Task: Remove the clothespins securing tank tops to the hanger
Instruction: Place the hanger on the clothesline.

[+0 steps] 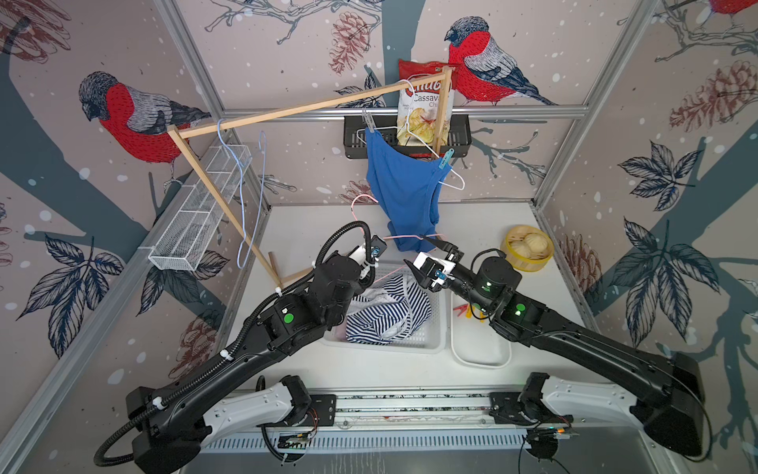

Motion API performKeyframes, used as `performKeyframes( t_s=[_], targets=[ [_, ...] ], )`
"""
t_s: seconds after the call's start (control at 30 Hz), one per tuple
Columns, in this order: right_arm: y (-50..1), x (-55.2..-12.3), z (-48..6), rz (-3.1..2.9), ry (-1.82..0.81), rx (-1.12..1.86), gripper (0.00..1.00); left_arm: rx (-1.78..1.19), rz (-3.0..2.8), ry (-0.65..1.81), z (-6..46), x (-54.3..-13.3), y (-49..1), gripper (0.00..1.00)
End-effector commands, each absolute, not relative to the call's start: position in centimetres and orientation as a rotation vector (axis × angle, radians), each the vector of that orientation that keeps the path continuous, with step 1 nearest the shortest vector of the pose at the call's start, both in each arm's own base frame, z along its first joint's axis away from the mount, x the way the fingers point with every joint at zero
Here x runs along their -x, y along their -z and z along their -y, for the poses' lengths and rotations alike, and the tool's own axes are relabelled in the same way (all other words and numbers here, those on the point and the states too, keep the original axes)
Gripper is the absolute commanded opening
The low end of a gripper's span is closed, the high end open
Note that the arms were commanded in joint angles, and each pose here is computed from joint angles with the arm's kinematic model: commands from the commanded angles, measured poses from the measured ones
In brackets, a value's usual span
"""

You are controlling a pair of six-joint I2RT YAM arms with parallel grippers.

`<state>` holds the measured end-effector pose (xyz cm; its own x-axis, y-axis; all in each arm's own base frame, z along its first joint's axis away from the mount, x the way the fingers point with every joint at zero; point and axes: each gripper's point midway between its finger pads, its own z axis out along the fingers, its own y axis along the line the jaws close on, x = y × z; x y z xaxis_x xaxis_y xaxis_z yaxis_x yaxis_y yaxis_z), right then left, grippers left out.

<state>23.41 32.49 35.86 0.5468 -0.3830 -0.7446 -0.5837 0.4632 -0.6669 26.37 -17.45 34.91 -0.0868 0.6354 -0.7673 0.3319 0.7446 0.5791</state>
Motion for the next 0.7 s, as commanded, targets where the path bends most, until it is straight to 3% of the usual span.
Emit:
performKeyframes(
  t_s=[0.0,0.13,0.57,0.67],
  targets=[
    [-35.0,-23.2,-33.3,-1.011,-0.106,1.226,0.59,-0.791,-1.647,-0.314,17.3,-26.1,-35.7,0.00],
    [-33.6,-23.9,-33.5,-1.083,-0.035,1.280,0.50,-0.852,-1.632,-0.291,17.5,-25.3,-35.5,0.00],
    [-33.5,-24.0,-34.2,-1.046,0.029,1.296,0.48,-0.993,-1.598,-0.298,18.6,-24.1,-34.3,0.00],
    [-33.1,-24.2,-34.7,-1.053,0.041,1.315,0.39,-1.004,-1.587,-0.296,18.8,-23.8,-34.4,0.00]
  ],
)
